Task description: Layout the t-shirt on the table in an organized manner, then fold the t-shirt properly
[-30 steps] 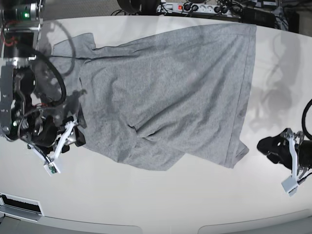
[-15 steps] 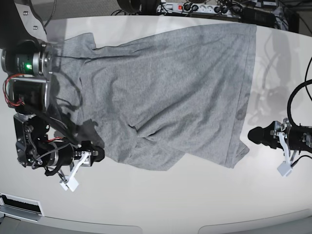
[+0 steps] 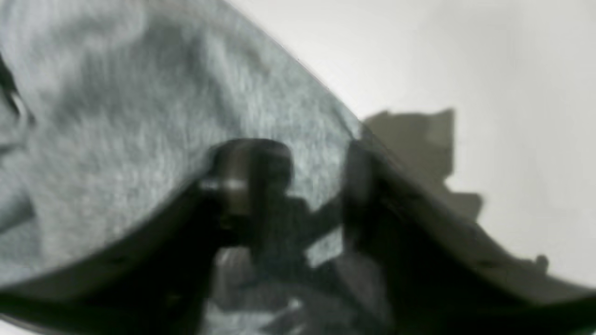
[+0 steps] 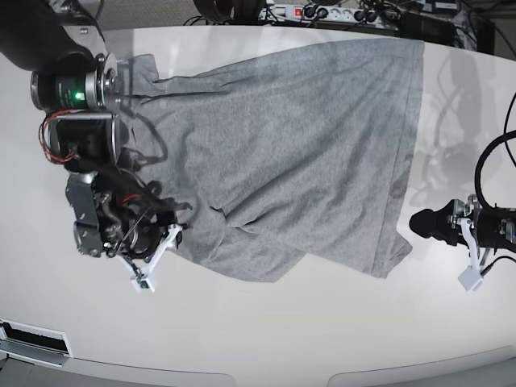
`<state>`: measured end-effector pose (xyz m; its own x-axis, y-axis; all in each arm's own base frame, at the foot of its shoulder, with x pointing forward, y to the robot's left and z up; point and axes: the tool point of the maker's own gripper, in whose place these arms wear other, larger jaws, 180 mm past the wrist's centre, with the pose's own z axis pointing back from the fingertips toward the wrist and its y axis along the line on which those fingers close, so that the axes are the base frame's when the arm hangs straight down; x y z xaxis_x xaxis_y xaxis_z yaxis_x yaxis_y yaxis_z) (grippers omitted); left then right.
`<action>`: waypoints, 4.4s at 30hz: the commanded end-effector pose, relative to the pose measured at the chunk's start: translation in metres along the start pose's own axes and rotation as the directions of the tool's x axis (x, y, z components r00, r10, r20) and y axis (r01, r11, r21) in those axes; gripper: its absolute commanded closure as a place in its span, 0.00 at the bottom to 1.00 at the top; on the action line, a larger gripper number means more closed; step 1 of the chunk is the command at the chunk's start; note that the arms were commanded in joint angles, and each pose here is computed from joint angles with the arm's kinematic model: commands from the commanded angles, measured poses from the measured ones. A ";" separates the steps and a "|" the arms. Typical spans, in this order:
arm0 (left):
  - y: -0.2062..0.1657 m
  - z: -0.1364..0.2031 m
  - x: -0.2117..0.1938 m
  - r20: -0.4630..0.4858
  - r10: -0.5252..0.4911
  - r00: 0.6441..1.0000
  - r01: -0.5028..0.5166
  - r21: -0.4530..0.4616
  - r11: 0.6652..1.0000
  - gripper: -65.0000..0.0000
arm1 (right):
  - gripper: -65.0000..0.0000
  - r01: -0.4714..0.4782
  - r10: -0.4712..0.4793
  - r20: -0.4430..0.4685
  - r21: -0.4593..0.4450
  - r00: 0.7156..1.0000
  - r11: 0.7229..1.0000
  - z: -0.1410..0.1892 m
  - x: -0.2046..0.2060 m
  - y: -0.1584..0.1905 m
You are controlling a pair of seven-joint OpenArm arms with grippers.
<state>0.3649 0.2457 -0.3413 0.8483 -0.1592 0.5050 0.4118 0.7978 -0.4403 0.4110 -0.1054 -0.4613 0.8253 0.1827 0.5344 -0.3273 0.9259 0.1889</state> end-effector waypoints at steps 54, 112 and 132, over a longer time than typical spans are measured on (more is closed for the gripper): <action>-0.004 0.013 0.026 0.078 -0.048 0.996 0.048 -0.008 0.999 0.45 | 0.29 -0.559 0.567 0.212 -0.104 0.796 0.823 0.200 -0.036 0.093; -0.002 0.013 0.024 0.068 -0.051 0.996 0.051 0.003 0.999 0.45 | 1.00 -0.426 0.375 0.255 0.186 0.891 0.885 0.130 0.059 0.075; -0.001 0.013 0.023 0.061 -0.051 0.997 0.051 0.004 0.999 0.45 | 0.62 -0.199 0.396 0.362 -0.474 0.844 0.857 0.185 0.185 -0.018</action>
<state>0.3657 0.2425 -0.3408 0.8355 -0.1804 0.5190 0.4384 0.7882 -0.4318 0.4717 -0.1409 -0.2462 0.4680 0.4008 0.7876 -0.2708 0.9134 -0.3039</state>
